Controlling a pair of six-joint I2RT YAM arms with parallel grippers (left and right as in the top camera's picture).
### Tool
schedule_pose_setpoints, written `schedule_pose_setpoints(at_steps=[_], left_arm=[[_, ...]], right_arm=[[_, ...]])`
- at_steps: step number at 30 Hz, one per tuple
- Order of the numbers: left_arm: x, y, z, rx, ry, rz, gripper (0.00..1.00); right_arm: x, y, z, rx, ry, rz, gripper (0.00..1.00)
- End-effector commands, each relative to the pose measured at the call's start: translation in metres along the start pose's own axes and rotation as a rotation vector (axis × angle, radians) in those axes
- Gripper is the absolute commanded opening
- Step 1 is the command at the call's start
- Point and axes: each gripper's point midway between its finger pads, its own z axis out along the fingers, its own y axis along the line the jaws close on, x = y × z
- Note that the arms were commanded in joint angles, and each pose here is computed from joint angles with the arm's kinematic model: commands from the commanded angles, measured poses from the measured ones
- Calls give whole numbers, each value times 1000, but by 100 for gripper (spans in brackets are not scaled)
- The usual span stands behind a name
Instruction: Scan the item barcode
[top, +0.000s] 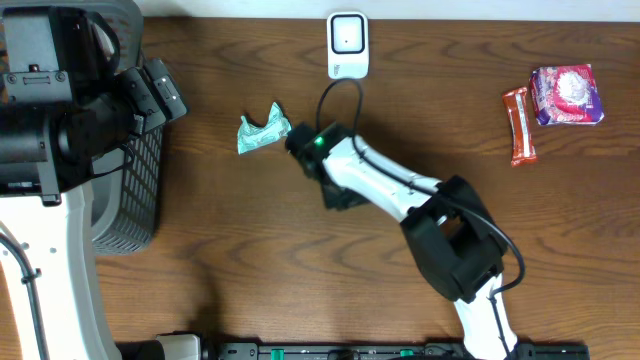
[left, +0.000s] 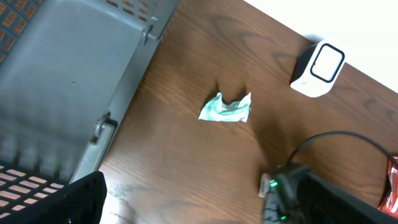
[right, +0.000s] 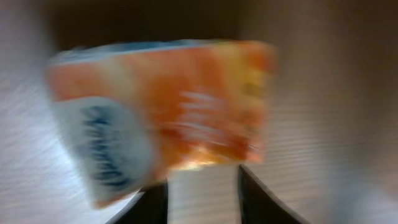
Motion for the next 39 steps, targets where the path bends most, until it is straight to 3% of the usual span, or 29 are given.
schedule_pose_setpoints(at_steps=[1,6,8,15,18,25,39], left_arm=[[0,3,3,-13,4,10,98],[0,3,3,-13,4,10,98],[0,3,3,-13,4,10,98],[0,3,3,-13,4,10,98],[0,3,3,-13,4,10,98],[0,3,3,-13,4,10,98],[0,3,3,-13,4,10,98]], right_arm=[[-42,-41,-37,119,-183,-43,39],[-44,-42,-40,63,-159,-3,44],[-34,-23,-37,-61,-91,32,49],[-36,10,-41,-491,79,133,51],[-44,3,-44,-626,131,188,47],[-53,-20,-55,-896,211,239,49],[-20,-10,1,-830,414,589,51]])
